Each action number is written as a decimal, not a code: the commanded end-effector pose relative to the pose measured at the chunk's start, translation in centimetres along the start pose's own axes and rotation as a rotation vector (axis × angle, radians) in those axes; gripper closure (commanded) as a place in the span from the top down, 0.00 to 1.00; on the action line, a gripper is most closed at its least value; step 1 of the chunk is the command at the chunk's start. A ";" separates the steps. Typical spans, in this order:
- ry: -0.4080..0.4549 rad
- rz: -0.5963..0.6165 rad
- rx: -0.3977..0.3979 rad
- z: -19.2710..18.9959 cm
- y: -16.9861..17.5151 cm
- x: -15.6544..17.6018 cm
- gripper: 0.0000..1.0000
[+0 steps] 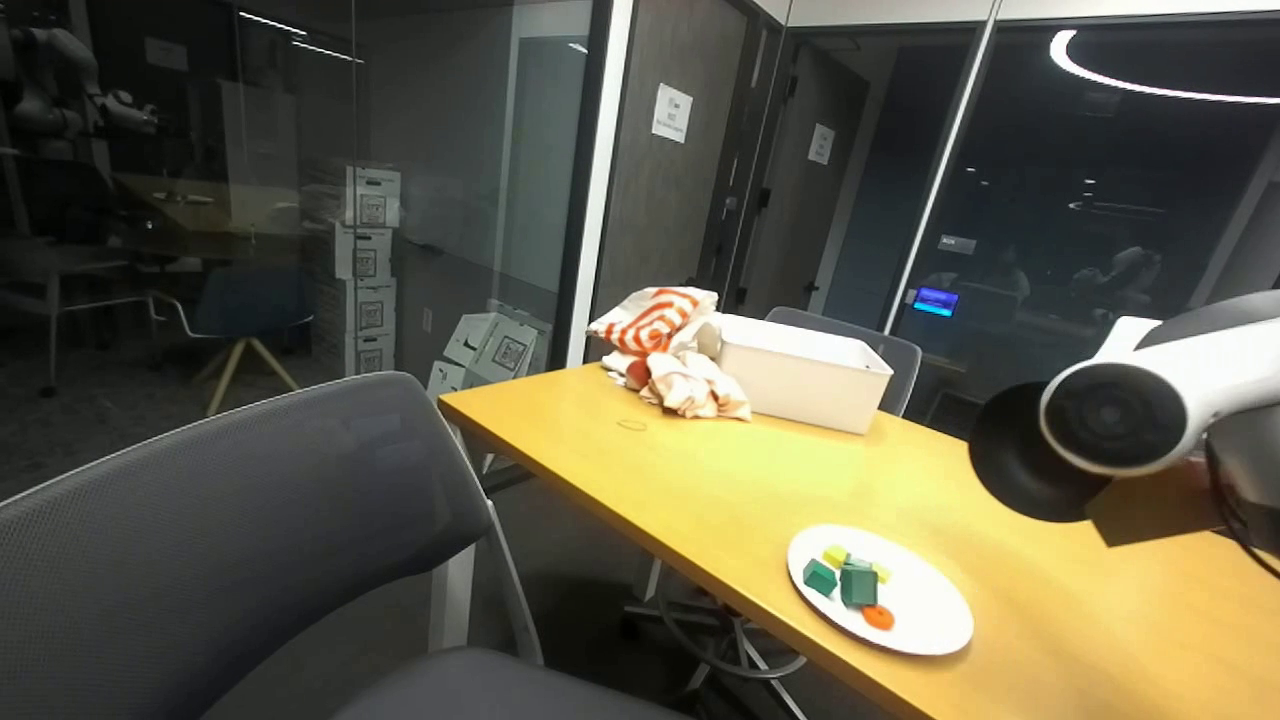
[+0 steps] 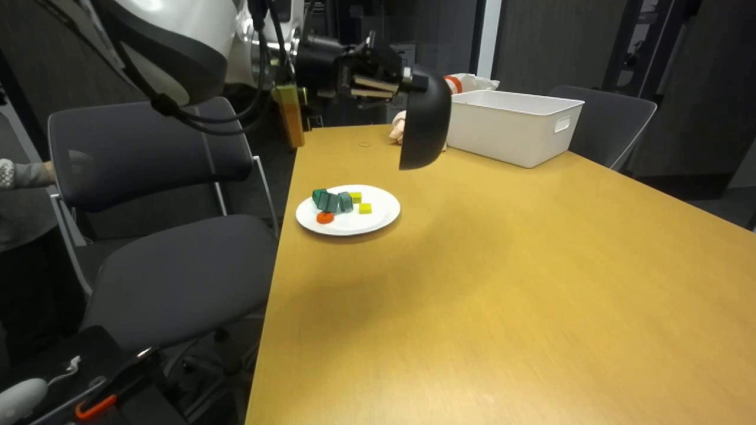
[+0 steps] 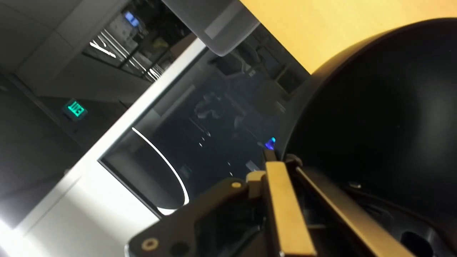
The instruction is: Pour the contents from the bowl onto the white plate
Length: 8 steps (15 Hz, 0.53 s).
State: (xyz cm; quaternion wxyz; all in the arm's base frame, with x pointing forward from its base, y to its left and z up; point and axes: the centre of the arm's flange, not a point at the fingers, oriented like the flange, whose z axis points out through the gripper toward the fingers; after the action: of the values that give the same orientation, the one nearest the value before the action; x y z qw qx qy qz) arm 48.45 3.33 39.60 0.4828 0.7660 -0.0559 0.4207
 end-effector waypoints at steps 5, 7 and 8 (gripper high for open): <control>-0.419 0.051 0.162 6.2 9.3 -0.3 0.05; -0.502 0.071 0.255 6.8 9.0 -0.9 0.05; -0.545 0.083 0.298 7.1 8.8 -1.1 0.05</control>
State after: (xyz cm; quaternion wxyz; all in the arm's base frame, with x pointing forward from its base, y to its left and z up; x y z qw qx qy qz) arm 47.16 -6.71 43.16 0.3717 0.8794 -0.1484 0.2578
